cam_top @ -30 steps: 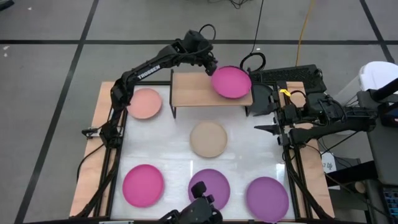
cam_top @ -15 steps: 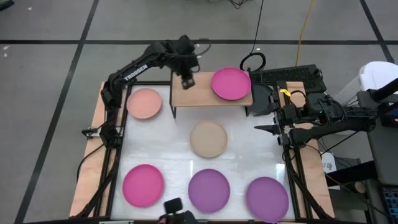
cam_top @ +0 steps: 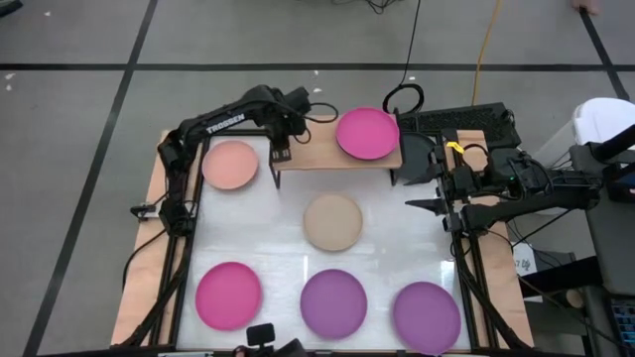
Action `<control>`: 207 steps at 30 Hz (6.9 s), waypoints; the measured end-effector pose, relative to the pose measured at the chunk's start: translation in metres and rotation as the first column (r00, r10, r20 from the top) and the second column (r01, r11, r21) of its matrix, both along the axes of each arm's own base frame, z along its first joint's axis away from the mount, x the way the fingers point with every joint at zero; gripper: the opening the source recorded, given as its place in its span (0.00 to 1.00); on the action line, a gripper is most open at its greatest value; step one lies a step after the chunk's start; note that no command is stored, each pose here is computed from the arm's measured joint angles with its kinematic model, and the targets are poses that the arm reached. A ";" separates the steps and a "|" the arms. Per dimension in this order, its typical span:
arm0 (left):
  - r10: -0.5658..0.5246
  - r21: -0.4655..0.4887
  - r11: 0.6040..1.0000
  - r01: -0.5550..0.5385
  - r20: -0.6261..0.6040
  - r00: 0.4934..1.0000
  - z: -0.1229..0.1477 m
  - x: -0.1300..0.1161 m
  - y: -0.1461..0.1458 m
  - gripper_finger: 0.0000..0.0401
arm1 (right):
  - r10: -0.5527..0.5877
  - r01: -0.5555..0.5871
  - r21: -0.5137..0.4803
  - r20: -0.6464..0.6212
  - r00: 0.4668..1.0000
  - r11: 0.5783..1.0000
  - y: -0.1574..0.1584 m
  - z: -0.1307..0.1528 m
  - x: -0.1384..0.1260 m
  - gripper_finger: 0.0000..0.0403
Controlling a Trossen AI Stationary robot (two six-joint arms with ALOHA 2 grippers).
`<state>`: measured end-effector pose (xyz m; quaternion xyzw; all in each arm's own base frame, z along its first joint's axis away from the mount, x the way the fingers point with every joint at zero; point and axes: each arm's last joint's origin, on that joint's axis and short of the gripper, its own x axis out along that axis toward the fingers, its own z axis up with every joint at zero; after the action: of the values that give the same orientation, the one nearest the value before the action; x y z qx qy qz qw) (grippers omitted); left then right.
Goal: Place and stack plates onto a shelf
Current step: Adjust the shelf on the table, then stack the black plate on the pink plate on the shelf
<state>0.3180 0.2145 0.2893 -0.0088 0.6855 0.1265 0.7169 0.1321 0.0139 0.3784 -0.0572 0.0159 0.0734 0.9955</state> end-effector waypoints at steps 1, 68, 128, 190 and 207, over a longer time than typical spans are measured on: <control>0.007 -0.003 1.000 -0.007 -0.006 1.000 -0.002 -0.002 0.001 0.31 | 0.000 0.000 0.000 -0.001 1.000 1.000 0.000 0.000 0.000 0.43; -0.227 0.228 0.974 -0.010 0.972 0.065 -0.009 -0.112 -0.164 0.31 | -0.639 0.513 -0.467 -0.734 0.230 0.720 -0.089 -0.171 0.059 0.43; -0.252 0.251 0.968 -0.029 0.948 -0.192 -0.036 -0.155 -0.196 0.31 | -0.541 0.595 -0.388 -0.835 0.096 0.704 -0.122 -0.202 0.030 0.43; -0.268 0.267 0.963 -0.034 0.946 -0.183 -0.037 -0.156 -0.196 0.31 | -0.773 0.897 -0.233 -0.614 0.163 0.375 -0.134 -0.185 -0.007 0.00; -0.242 0.238 0.970 -0.045 0.952 -0.189 -0.036 -0.156 -0.196 0.31 | -0.738 0.751 -0.011 -0.201 0.645 0.660 -0.122 -0.045 0.038 0.00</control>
<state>0.1619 0.0185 0.2531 0.0180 -0.1294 0.0807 0.9881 0.1702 -0.1079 0.3337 -0.0020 0.1289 -0.3364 0.9328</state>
